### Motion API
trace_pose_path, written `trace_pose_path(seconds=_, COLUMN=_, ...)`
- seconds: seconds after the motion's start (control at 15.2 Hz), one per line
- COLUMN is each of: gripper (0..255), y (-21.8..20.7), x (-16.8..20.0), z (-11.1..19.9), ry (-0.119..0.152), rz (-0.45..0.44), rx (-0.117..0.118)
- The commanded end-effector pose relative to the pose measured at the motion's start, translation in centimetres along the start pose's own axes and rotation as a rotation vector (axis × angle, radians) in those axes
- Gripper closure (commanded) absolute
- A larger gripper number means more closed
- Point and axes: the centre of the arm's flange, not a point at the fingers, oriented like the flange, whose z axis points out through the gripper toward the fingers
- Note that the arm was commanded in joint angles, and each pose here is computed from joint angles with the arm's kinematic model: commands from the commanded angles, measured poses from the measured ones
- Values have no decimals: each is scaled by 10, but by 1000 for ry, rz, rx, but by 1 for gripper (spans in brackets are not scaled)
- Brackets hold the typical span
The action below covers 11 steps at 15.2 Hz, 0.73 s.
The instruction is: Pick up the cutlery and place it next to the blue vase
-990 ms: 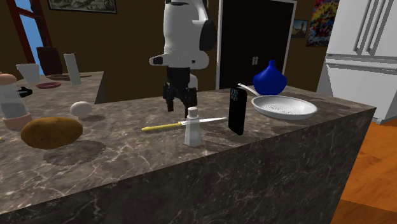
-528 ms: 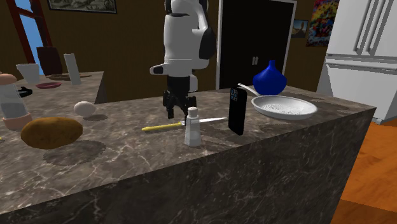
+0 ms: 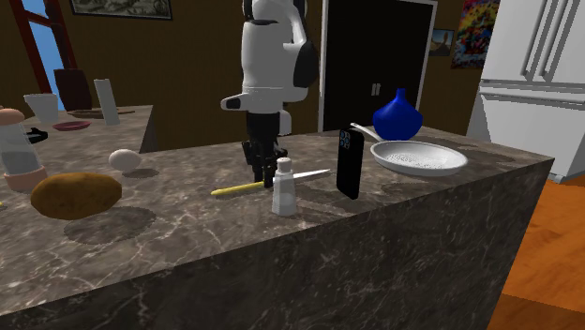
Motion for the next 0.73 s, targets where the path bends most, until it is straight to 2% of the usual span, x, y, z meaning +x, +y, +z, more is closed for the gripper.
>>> trace_pose_path(seconds=0.0, gripper=255, y=0, x=0, z=0, ry=-1, rz=0, rx=-1)
trace_pose_path(seconds=0.4, gripper=255, y=0, x=0, z=0, ry=-1, rz=0, rx=-1)
trace_pose_path(seconds=0.66, gripper=255, y=0, x=1, z=-21, ry=-1, rz=0, rx=-1)
